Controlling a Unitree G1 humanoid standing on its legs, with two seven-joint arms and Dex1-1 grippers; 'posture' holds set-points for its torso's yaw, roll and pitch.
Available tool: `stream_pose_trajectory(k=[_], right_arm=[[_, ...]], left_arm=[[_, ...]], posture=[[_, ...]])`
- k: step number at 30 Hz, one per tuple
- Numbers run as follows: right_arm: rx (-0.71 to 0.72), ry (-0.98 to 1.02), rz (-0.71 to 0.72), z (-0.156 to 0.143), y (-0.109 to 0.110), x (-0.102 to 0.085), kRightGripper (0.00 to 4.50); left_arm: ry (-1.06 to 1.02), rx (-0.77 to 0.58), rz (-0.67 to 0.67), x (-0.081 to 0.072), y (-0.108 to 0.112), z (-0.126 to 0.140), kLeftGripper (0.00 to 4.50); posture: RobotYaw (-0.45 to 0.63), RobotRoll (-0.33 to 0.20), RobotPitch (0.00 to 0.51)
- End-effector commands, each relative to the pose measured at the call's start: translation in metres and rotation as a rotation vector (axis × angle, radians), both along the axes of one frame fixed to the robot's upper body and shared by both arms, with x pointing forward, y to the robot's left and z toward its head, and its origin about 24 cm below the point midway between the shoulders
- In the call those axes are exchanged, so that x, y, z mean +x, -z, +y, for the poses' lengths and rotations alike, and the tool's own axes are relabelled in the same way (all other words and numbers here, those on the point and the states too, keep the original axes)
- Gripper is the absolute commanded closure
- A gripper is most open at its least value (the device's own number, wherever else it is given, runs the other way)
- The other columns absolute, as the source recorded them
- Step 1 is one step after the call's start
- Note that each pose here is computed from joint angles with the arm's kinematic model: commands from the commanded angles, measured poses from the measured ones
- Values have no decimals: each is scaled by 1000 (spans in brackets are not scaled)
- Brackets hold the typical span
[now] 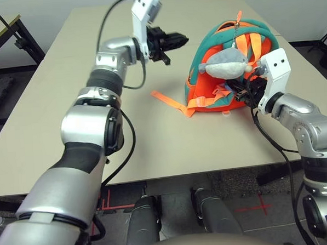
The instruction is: Put the pencil case into the backpack and zip it.
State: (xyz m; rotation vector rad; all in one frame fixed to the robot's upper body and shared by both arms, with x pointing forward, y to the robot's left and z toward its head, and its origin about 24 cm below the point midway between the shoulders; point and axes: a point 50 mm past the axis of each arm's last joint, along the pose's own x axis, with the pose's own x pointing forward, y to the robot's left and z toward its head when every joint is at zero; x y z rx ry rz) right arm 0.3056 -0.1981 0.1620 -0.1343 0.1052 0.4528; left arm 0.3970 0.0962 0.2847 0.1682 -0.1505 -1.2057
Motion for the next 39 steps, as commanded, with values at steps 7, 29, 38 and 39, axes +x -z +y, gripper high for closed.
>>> stream_pose_trajectory(k=[7,29,38,39], right_arm=[[-9,-5,72,0,16,3,4246],[-10,3,59,0,13,3,4247],[-8,3,59,1,13,3,4247],[-8,3,58,2,13,3,4247]], left_arm=[[256,92,-123,-37,-30,-18,0],[234,345,-153,-29,32,-65,0],[209,338,-139,-23,44,-80,0],[204,336,-137,-22,45,-82,0]], posture=[[-221,0,91],[-248,0,89],[-257,0,91],[-257,0,91]])
